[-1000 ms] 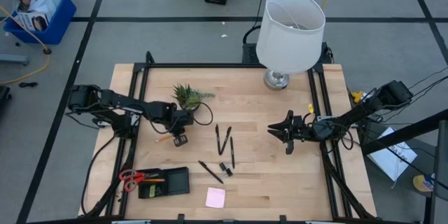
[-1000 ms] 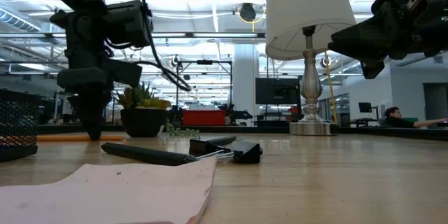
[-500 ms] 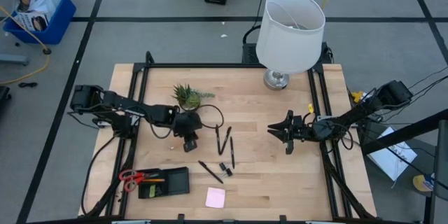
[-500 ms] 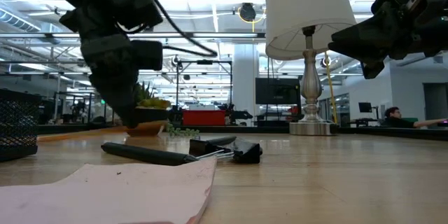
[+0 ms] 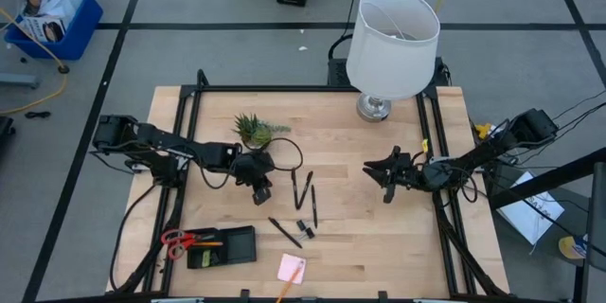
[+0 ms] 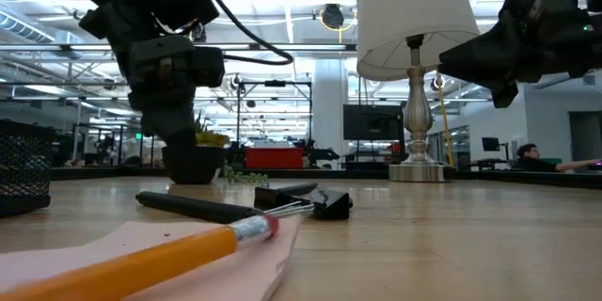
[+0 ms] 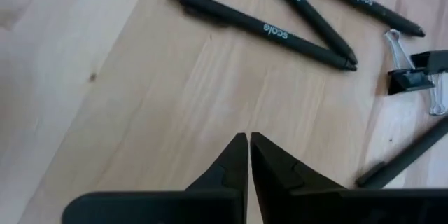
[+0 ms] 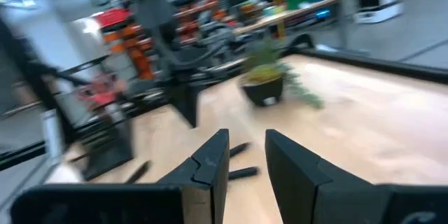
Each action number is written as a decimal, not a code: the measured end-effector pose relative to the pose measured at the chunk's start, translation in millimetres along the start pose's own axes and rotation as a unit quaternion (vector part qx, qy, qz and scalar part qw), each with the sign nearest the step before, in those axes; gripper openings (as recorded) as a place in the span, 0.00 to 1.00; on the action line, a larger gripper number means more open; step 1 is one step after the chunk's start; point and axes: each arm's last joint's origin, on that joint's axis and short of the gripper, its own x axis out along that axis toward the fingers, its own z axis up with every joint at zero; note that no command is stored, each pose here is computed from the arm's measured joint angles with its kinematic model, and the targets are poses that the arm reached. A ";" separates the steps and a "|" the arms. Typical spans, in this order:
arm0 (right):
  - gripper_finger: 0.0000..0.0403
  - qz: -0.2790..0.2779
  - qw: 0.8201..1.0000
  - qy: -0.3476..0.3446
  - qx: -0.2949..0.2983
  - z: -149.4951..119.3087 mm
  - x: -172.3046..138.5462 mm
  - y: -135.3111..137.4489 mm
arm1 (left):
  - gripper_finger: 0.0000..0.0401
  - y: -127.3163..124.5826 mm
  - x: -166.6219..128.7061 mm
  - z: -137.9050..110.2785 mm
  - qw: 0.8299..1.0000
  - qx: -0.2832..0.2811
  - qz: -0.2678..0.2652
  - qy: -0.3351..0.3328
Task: Pick and place office supplies into organizer
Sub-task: Put the pencil into the top left section of the desk organizer
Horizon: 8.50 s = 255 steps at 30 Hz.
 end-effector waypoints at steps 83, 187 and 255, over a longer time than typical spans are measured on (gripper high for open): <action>0.46 0.454 0.815 0.278 -0.229 -106.9 196.5 177.9 | 0.56 -136.4 -30.5 -32.9 0.926 0.126 -0.196 -0.299; 0.05 0.203 0.776 0.297 -0.517 18.6 128.7 183.6 | 0.56 -111.6 -62.8 -29.7 0.957 0.012 -0.196 -0.212; 0.06 0.254 0.810 0.259 -0.461 34.7 158.9 167.7 | 0.08 -120.9 7.3 16.9 0.956 -0.008 -0.278 -0.098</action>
